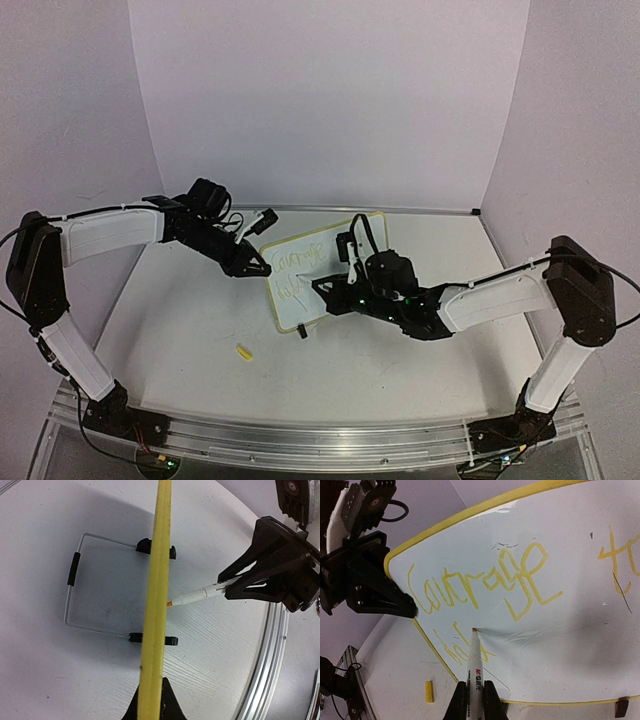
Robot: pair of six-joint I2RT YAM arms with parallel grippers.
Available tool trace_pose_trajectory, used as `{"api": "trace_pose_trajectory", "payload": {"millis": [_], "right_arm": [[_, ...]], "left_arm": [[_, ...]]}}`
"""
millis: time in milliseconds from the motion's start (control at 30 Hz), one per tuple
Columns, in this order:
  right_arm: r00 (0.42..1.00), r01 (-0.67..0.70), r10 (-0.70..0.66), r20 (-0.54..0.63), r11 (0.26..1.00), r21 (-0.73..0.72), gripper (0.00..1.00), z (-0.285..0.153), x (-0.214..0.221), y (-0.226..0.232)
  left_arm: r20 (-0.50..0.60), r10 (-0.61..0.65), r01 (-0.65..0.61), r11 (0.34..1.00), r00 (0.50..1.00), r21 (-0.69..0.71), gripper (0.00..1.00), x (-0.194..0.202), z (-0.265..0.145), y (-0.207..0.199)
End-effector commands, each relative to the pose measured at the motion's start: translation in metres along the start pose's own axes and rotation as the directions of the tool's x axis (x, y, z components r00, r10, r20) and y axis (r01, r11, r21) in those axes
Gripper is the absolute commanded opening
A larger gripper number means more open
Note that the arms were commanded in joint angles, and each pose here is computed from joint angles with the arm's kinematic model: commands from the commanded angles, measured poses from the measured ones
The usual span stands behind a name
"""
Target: Write a sentence on the whiteboard
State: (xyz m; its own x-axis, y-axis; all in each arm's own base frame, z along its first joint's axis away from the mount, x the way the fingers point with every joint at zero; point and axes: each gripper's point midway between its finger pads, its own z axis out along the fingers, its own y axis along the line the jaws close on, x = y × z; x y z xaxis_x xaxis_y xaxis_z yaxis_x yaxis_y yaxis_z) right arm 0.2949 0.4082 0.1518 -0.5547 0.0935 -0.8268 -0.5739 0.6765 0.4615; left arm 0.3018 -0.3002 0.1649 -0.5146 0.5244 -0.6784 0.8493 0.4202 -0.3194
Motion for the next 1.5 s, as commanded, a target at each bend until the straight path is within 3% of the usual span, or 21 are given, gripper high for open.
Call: {"api": "trace_pose_trajectory", "payload": {"millis": [0,500,900,1233,1467], "right_arm": [[0.998,-0.017,0.016,0.053,1.000,0.024,0.00,0.003,-0.016,-0.006],[0.996,-0.070,0.073,-0.043,0.995,0.065,0.00,0.008,0.031,-0.030],[0.996,-0.091,0.091,0.005,0.989,0.118,0.00,-0.008,0.027,-0.042],[0.997,-0.055,0.057,0.042,0.997,-0.057,0.00,-0.022,0.003,-0.005],[0.998,-0.053,0.054,0.042,0.998,-0.029,0.00,-0.018,0.006,-0.009]], "left_arm": [[-0.084,0.034,-0.043,0.993,0.996,-0.107,0.00,0.018,0.002,0.020],[-0.089,0.031,-0.041,0.993,0.996,-0.107,0.00,0.019,0.004,0.020],[-0.089,0.030,-0.039,0.993,0.996,-0.107,0.00,0.019,0.004,0.021],[-0.088,0.032,-0.041,0.994,0.996,-0.105,0.00,0.019,0.004,0.020],[-0.088,0.030,-0.040,0.994,0.996,-0.106,0.00,0.019,0.004,0.020]]}}
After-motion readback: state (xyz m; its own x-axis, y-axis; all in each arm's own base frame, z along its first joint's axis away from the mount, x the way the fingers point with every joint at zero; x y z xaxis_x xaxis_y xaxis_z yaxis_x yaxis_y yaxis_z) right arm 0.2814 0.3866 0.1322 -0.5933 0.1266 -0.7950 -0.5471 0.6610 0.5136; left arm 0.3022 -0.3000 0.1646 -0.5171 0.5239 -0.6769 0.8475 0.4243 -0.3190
